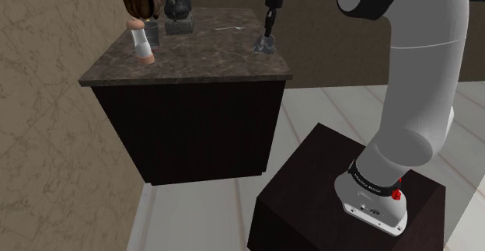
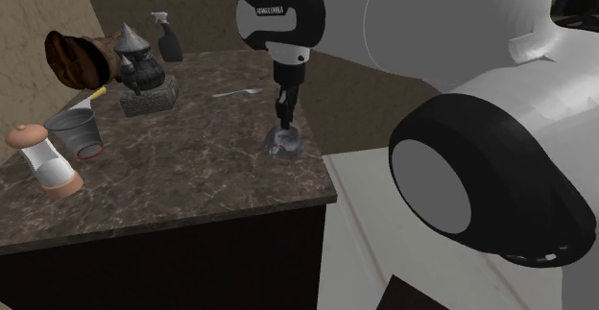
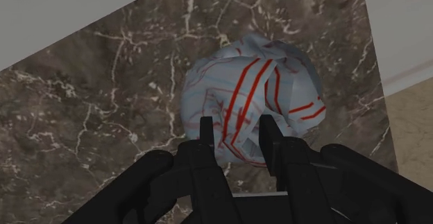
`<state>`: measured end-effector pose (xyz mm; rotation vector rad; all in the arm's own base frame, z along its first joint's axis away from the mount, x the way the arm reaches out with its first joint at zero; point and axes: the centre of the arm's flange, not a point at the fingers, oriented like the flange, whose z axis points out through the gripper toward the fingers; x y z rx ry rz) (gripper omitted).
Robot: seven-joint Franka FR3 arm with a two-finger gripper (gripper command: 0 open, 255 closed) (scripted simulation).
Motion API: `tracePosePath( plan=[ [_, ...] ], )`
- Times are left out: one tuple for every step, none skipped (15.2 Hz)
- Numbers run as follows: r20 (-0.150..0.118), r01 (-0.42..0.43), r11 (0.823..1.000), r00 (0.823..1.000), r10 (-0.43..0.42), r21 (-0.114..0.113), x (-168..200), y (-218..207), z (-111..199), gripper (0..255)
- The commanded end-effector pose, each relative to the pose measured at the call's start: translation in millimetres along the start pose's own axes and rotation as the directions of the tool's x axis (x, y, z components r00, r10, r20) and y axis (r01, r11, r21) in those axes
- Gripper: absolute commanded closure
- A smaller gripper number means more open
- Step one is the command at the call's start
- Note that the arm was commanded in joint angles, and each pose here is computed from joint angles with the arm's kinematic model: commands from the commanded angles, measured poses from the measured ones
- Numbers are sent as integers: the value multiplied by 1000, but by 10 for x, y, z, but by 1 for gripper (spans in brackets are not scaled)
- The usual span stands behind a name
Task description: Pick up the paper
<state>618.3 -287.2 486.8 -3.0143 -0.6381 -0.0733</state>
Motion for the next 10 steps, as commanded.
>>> tracePosePath(
  plan=[
    [0,0,1000,1000,0,0,13,-3,-118,255],
    [0,0,1000,1000,0,0,16,-5,-170,255],
    [0,0,1000,1000,0,0,19,-8,-223,255],
    [0,0,1000,1000,0,0,23,-10,-276,255],
    [0,0,1000,1000,0,0,26,-13,-328,255],
    [0,0,1000,1000,0,0,29,-15,-381,255],
    [0,0,1000,1000,0,0,32,-18,-434,255],
    [0,0,1000,1000,0,0,35,-21,-486,255],
    [0,0,1000,1000,0,0,35,-22,-494,255],
    [0,0,1000,1000,0,0,35,-21,-494,255]
  ],
)
